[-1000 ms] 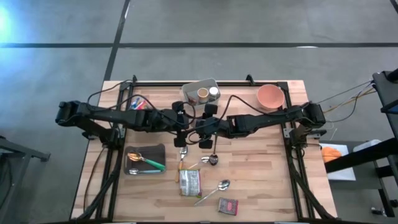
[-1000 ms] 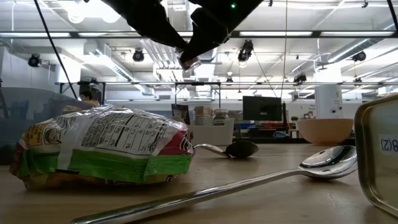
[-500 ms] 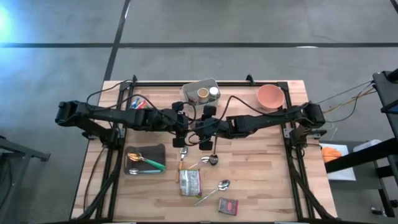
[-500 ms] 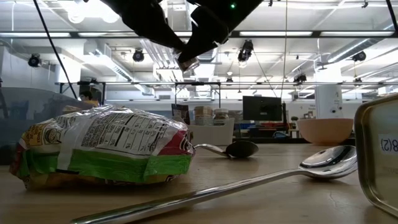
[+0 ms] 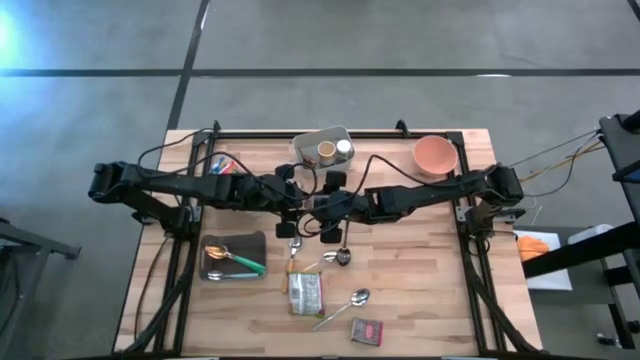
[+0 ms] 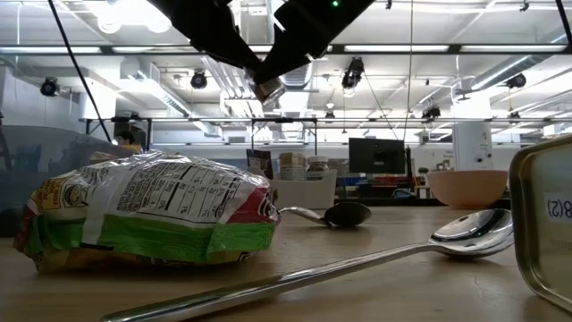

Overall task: Pick & Place Food Item
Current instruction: Put the right brown spice bottle into the top gray bin

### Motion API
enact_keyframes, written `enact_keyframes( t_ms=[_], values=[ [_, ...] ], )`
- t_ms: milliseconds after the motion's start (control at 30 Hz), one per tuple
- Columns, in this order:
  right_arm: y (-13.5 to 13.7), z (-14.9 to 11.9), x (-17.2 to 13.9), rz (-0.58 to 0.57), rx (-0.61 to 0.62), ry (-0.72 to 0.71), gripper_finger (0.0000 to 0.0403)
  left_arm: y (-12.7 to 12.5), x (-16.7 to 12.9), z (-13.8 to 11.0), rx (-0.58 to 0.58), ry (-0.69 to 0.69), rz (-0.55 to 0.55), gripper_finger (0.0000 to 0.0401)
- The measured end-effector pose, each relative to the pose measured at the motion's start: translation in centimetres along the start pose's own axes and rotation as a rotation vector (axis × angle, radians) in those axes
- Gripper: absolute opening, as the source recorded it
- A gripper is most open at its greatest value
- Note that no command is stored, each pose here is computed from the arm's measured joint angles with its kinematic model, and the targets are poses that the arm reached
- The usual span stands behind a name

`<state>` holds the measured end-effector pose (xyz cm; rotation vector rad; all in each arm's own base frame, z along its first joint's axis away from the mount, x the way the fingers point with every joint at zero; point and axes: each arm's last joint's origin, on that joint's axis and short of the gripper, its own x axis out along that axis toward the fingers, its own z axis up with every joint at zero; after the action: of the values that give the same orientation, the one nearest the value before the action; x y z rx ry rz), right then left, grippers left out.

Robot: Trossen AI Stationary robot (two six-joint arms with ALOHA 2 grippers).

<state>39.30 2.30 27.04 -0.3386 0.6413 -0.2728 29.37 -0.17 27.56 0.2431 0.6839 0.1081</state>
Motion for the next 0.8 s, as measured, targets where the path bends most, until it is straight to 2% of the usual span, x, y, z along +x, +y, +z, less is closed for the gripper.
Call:
enact_keyframes(
  t_ms=[567,800],
  values=[
    [-0.07,0.01,-0.05,-0.003,0.017,0.002,0.0241,0.16,-0.33,0.22,-0.054,0.028,-0.006,0.0156],
    [-0.17,0.07,-0.11,-0.016,0.043,0.002,0.0241,0.36,-0.74,0.30,-0.076,0.081,0.018,0.0156]
  ],
)
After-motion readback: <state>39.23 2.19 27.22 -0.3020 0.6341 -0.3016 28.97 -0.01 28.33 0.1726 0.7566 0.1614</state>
